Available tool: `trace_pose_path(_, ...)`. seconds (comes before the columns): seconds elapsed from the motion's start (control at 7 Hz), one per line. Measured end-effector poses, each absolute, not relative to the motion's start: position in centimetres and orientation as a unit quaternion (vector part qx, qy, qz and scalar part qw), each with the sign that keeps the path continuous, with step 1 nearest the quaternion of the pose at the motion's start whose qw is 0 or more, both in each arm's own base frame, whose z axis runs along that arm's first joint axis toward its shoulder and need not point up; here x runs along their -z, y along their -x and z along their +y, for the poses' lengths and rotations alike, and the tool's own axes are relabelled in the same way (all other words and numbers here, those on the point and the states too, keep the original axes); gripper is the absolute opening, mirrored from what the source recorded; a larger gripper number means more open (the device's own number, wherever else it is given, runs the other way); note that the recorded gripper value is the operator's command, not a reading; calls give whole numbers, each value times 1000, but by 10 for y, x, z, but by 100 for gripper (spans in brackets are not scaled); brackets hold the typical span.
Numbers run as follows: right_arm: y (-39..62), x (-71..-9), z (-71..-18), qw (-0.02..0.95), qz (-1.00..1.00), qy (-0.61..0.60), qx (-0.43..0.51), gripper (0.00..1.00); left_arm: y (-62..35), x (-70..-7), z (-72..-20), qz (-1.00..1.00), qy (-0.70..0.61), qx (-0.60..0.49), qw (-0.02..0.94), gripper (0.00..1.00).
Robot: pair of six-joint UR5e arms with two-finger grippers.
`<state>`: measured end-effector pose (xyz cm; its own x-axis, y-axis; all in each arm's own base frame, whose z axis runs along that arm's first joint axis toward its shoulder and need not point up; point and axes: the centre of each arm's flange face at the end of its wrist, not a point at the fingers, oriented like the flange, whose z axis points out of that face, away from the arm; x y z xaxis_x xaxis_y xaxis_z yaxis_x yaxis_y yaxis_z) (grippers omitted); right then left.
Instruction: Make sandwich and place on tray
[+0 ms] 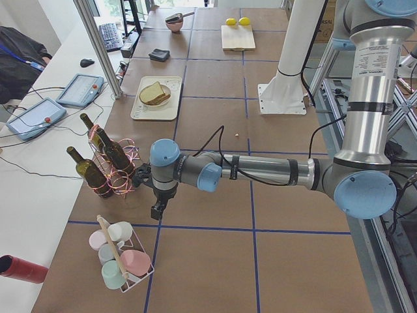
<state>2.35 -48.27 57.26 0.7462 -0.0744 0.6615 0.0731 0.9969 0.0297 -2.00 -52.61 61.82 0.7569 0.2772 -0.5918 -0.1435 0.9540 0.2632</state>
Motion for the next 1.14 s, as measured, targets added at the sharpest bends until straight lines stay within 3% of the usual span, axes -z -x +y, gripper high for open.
trace_pose_path(0.43,-43,-600,-474,932,-362,3,20,100,68,-631,-503,351,-33,-95,931,100)
trace_pose_path(1.14,-65,-628,-437,927,-373,-8,15,100,72,-624,-490,379,-35,-89,920,100)
